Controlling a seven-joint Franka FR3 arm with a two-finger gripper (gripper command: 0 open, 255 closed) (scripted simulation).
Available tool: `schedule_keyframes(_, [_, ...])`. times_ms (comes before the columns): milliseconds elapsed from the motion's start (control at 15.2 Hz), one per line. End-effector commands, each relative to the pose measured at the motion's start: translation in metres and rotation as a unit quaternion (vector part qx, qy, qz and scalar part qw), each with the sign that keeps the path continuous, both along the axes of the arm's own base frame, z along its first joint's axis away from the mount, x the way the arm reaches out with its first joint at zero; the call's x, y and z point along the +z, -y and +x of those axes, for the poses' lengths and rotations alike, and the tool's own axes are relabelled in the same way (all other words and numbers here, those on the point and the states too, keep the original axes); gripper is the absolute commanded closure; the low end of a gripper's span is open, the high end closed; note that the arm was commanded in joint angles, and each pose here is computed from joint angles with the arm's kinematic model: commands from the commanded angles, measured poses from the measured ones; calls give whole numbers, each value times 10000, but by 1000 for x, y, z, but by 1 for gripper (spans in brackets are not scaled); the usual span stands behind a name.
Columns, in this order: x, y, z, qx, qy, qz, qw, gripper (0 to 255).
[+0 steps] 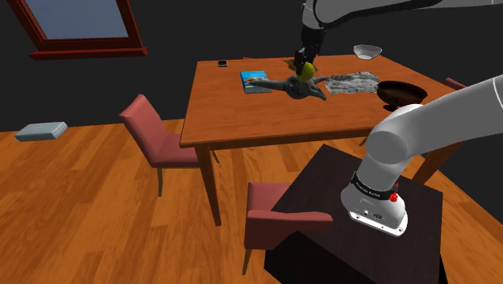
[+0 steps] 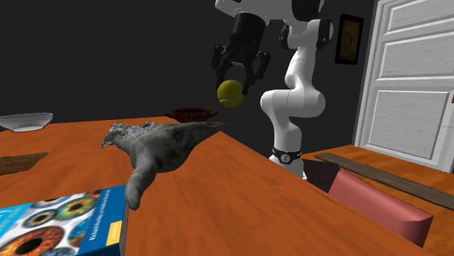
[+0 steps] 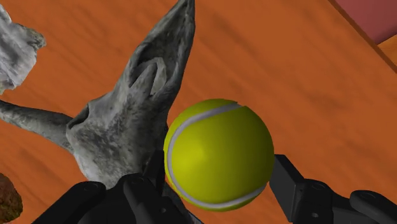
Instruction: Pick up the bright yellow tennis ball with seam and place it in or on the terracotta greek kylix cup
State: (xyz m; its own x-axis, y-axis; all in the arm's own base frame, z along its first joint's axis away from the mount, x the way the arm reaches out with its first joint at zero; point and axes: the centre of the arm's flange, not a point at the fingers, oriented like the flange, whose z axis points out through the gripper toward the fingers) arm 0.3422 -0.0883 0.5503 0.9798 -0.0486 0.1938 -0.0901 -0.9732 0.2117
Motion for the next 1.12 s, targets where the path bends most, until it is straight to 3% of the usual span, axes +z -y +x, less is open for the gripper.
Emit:
schedule_keyframes(0, [4, 9, -10, 0, -1, 0, 10000, 255])
schedule_keyframes(1056, [8, 160, -158, 0, -1, 0, 10000, 255])
